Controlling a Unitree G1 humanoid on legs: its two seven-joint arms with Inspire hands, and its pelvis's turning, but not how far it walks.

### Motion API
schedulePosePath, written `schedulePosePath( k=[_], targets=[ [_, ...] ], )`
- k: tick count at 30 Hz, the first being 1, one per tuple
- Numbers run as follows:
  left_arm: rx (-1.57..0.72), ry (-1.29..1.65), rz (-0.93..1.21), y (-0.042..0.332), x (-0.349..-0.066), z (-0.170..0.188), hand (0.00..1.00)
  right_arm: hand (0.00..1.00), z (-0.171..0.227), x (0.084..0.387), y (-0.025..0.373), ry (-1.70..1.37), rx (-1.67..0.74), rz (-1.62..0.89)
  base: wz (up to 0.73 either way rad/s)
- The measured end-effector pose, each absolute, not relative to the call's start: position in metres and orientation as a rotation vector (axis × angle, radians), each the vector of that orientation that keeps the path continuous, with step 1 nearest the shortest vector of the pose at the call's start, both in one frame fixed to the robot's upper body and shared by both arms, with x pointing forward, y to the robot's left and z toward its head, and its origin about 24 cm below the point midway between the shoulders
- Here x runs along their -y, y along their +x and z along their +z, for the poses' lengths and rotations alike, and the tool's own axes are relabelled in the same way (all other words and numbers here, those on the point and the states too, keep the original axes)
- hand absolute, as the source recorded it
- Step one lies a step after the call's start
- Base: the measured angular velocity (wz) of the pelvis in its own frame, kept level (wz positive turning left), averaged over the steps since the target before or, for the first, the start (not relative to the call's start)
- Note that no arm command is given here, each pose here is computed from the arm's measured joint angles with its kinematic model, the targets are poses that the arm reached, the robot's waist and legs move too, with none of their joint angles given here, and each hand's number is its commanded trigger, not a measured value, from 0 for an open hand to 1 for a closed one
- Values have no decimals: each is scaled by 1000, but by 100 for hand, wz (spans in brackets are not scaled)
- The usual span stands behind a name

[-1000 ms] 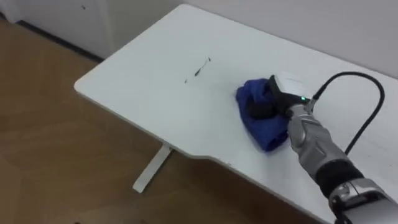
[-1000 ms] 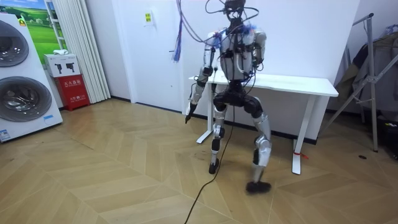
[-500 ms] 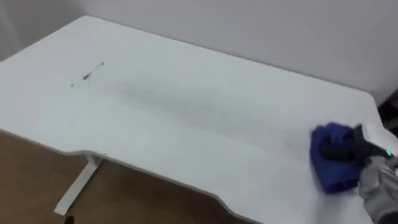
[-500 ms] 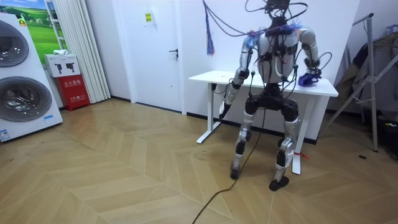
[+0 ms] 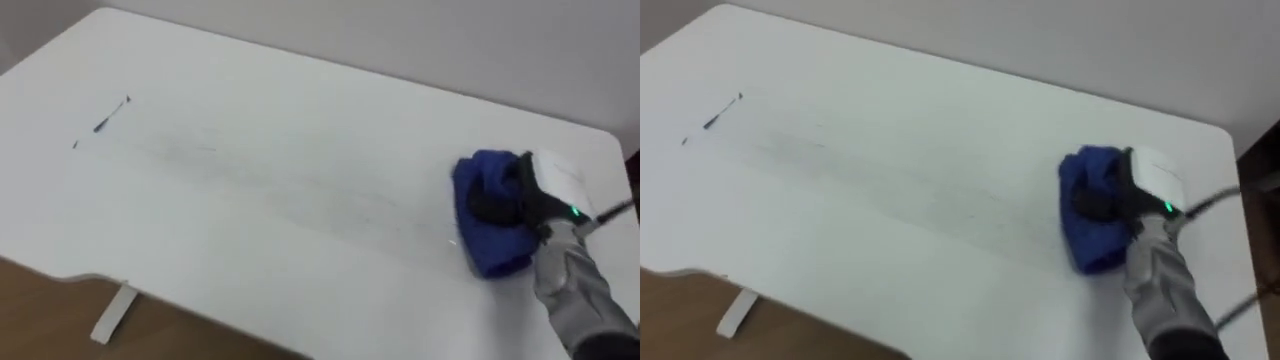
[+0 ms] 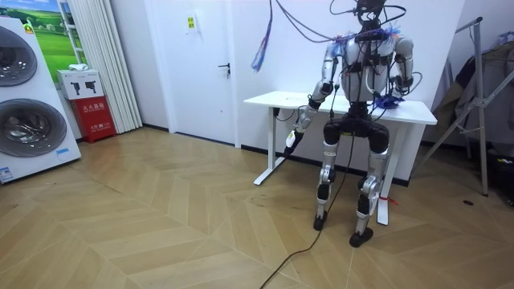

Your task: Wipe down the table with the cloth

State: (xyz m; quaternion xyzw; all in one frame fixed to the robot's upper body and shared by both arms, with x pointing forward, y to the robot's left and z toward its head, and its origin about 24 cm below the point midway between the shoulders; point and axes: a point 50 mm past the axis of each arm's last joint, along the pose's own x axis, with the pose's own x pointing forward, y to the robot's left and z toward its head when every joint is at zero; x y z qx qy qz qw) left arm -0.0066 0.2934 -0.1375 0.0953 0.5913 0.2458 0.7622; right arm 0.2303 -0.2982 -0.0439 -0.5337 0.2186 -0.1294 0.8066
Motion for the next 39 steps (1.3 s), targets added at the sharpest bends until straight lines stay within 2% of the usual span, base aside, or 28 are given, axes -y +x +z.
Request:
schedulePosePath(
  k=[4, 7, 10, 12, 14, 16, 19, 21, 29, 34, 39],
  targets=[
    [-1243, 195, 522, 11, -290, -139, 0, 100, -42, 296, 234, -1125, -477, -275, -26],
    [-1179, 172, 509, 30, -287, -137, 0, 100, -29, 282, 264, -1181, -464, -203, -44],
    [-1131, 174, 479, 47, -283, -136, 0, 100, -18, 259, 289, -1285, -424, -91, -33],
    [-1117, 152, 455, 51, -278, -136, 0, 100, -8, 233, 306, -1352, -349, 4, 0],
    [-1116, 115, 451, 52, -273, -138, 0, 100, -3, 223, 312, -1378, -313, 48, 4],
    [-1128, 101, 448, 47, -273, -139, 0, 100, -2, 224, 313, -1404, -316, 53, 0],
    [-1181, 103, 477, 21, -279, -138, 0, 100, -3, 232, 308, -1403, -324, 41, 16],
    [-1213, 116, 493, 9, -282, -138, 0, 100, -17, 247, 290, -1340, -359, -8, 38],
    [-1193, 150, 510, 14, -288, -135, 0, 100, -42, 288, 235, -1214, -442, -210, 14],
    [-1112, 134, 498, 37, -283, -132, 0, 100, -39, 283, 245, -1224, -436, -202, -10],
    [-1107, 108, 443, 50, -266, -139, 0, 100, -27, 253, 278, -1319, -407, -91, -44]
  ],
)
